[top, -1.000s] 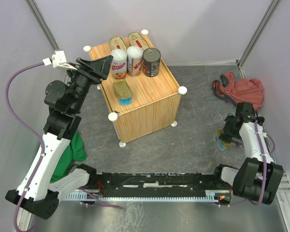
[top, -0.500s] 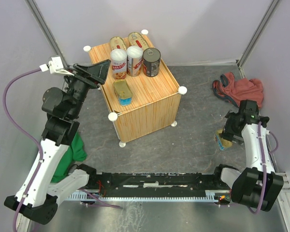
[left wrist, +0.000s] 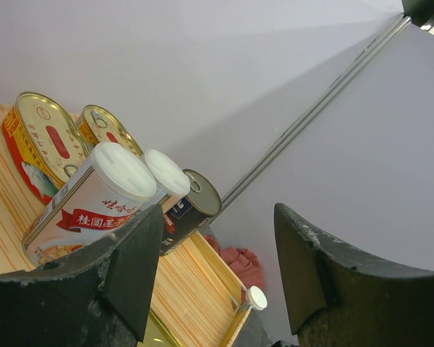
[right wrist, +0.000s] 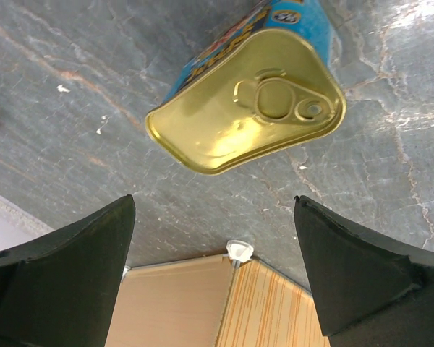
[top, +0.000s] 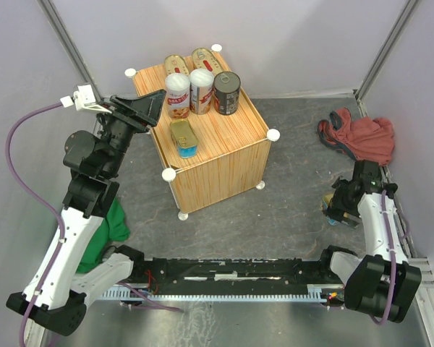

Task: Place and organize the canned foods onto the counter

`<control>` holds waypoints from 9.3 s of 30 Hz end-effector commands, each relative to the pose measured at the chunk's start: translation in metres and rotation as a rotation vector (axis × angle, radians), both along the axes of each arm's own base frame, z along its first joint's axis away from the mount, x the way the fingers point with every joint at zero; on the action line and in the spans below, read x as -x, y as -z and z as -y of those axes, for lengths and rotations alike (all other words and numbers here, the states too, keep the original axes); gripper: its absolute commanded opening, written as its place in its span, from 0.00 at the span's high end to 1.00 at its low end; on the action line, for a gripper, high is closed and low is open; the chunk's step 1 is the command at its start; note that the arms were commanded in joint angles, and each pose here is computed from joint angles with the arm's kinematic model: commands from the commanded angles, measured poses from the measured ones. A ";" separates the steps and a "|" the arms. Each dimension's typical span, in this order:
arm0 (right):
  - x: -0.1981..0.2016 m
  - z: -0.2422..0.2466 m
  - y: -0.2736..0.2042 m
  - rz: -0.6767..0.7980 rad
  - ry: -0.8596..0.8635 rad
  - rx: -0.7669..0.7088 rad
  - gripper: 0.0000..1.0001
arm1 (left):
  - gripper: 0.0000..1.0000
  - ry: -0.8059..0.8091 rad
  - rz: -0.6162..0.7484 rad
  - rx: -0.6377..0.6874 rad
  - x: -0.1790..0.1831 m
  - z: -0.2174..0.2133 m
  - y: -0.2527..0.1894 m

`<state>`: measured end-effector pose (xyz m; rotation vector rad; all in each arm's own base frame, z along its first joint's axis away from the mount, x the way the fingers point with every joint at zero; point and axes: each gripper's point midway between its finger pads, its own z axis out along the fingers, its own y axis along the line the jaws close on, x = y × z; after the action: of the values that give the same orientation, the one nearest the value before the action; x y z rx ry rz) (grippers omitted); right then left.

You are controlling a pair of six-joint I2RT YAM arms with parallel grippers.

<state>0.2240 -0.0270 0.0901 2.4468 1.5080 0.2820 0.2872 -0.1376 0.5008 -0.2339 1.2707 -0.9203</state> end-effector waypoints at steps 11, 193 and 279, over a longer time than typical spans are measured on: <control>-0.004 0.011 0.024 -0.034 0.087 0.008 0.02 | 0.31 0.010 0.021 -0.002 0.000 0.001 -0.010; 0.115 -0.260 -0.082 0.646 -2.015 1.185 0.84 | 0.37 -0.020 -0.061 -0.044 0.038 -0.021 0.004; -0.104 -0.378 -0.293 0.970 -1.828 1.255 0.83 | 0.37 0.015 -0.125 -0.063 0.038 -0.014 0.012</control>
<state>0.3160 0.3474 0.3477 -0.4682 1.9314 0.3866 0.2572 -0.1252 0.4669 -0.2566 1.4712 -0.8707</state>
